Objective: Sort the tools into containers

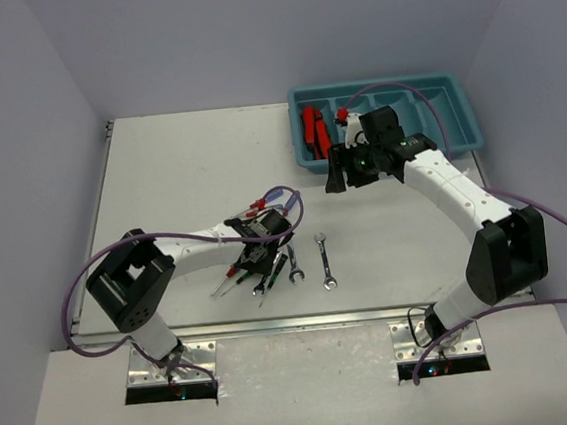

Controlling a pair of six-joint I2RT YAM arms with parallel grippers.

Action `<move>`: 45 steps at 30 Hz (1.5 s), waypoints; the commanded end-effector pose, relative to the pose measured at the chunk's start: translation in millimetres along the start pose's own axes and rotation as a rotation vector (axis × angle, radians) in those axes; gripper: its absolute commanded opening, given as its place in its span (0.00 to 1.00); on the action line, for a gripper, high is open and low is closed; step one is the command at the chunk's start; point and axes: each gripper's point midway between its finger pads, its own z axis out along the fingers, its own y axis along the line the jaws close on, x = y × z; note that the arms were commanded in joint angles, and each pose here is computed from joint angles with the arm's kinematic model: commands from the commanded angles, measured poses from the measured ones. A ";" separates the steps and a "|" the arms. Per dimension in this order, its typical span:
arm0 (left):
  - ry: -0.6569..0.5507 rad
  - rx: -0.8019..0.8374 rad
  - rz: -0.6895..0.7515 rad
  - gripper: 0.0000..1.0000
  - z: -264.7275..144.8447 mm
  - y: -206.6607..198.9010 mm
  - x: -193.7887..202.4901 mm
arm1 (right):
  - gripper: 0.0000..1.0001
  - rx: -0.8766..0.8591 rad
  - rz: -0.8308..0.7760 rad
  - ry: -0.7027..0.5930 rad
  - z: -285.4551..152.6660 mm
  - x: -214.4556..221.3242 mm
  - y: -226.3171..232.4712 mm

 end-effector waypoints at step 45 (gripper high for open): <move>-0.692 0.444 -0.549 0.00 -191.3 -26.9 -204.7 | 0.83 -0.747 -0.081 -0.324 -42.0 13.8 124.7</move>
